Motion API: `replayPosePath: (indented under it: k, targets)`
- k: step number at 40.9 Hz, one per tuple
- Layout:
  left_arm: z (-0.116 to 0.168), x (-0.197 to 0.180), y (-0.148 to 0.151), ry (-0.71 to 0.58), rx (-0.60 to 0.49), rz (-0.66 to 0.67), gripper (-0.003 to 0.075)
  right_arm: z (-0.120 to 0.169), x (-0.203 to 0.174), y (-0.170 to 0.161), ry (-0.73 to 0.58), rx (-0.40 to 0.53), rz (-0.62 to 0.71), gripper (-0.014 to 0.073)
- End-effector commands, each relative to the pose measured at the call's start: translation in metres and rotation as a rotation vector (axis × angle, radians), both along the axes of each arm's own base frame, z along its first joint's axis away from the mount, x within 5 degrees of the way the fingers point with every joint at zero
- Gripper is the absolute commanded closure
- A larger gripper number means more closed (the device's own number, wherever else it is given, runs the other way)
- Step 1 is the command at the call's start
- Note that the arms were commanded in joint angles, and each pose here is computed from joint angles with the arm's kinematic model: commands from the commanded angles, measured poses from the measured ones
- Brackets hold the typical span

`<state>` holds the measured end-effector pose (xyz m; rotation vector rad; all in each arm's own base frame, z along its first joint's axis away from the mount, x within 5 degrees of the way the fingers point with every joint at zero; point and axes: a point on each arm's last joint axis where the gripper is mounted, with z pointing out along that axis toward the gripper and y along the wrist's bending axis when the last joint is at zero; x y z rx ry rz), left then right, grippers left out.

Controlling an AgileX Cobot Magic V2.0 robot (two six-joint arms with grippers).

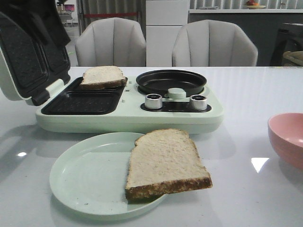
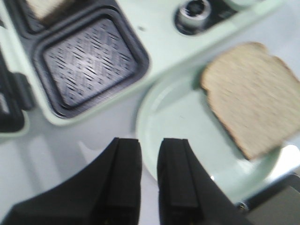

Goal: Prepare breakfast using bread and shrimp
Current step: 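Reach the right gripper to the remaining bread slice and grasp it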

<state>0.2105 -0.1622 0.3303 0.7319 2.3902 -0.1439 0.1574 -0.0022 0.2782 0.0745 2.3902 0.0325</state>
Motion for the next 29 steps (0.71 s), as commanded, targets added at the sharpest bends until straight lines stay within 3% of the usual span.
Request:
replayPosePath:
  k: [1, 17, 23, 29]
  targets:
    - [0.019, -0.024, 0.003, -0.086, -0.121, -0.052, 0.0526, 0.013, 0.005, -0.001, -0.086, -0.007, -0.002, 0.0025]
    - [0.018, -0.101, 0.034, -0.124, -0.292, -0.197, 0.0526, 0.014, 0.006, 0.001, -0.102, 0.035, -0.01, 0.0025]
    - [0.016, -0.12, 0.047, -0.129, -0.346, -0.231, 0.0526, 0.012, 0.003, 0.01, -0.054, 0.178, -0.023, 0.0025]
    - [0.019, -0.128, 0.055, -0.147, -0.378, -0.243, 0.0526, 0.007, 0.005, 0.031, 0.01, 0.271, 0.136, 0.0025]
